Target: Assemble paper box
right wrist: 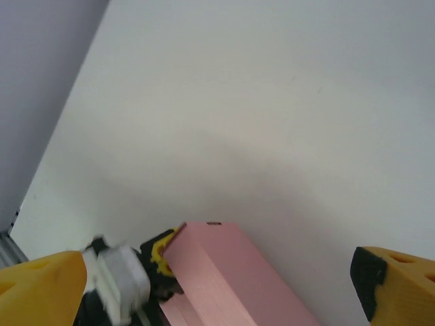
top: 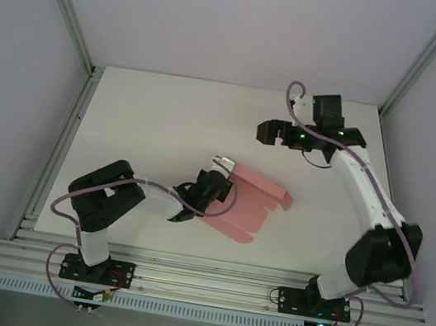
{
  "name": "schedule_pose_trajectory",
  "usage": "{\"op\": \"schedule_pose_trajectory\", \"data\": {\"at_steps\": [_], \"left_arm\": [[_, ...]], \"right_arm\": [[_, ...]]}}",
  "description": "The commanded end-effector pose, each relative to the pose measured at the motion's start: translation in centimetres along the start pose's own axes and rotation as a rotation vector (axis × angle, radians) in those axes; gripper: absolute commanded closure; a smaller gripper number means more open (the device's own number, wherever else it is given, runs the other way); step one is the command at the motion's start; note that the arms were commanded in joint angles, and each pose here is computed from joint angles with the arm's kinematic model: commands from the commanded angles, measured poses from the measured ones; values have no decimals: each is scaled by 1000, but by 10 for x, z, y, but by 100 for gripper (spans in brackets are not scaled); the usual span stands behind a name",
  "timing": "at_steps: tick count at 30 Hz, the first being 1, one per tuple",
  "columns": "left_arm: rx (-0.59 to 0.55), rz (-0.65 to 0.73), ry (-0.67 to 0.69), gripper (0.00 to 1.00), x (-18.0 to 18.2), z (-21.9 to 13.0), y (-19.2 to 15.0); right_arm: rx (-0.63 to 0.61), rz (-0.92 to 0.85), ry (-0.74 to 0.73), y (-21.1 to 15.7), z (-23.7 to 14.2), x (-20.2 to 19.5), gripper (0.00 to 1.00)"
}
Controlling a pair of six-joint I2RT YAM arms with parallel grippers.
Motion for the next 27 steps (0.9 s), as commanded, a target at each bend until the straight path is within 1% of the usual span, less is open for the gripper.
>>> {"op": "schedule_pose_trajectory", "data": {"at_steps": [1, 4, 5, 7, 9, 10, 13, 15, 17, 19, 21, 22, 25, 27], "left_arm": [[-88, -293, -143, 100, 20, -6, 20], [-141, -522, -319, 100, 38, -8, 27], [-168, -564, -365, 100, 41, -10, 32], [-193, -600, -404, 100, 47, -11, 36], [-177, -595, -412, 100, 47, -8, 36], [-162, -591, -405, 100, 47, -6, 35], [-157, -584, -398, 100, 48, -5, 36], [-147, -579, -373, 100, 51, -3, 35], [-106, -561, -349, 100, 53, 0, 32], [-68, -543, -324, 100, 54, 2, 29], [-61, -524, -303, 100, 55, 2, 29], [-57, -510, -293, 100, 56, 2, 27], [-34, -491, -249, 100, 58, 2, 24], [-23, -478, -216, 100, 59, 1, 23]], "right_arm": [[-49, 39, -60, -14, -25, -8, 0], [-86, 13, 8, -32, -48, 7, 0], [-97, -4, 37, -38, -55, 12, 0], [-96, -54, 103, -53, -66, 24, 0], [-93, -82, 141, -62, -76, 32, 0], [-98, -81, 140, -65, -81, 33, 2], [-112, -96, 157, -67, -93, 42, 11], [-100, -117, 180, -67, -98, 50, 17], [-85, -121, 167, -64, -97, 52, 25], [-57, -143, 143, -63, -93, 55, 37], [-33, -170, 126, -62, -86, 62, 55], [-17, -195, 122, -63, -81, 67, 61], [5, -216, 75, -59, -60, 74, 64], [10, -163, 24, -53, -44, 71, 60]]}}
Point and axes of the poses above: each hand's point on the last joint's axis, 136 mm out from that joint toward the fingers, its own z axis out along the fingers, its own x axis along the line the jaws close on, y = z × x, the point moved 1 cm from there along -z, back along the fingers, and after that the axes turned 13 degrees about z, right-handed, at the moved point
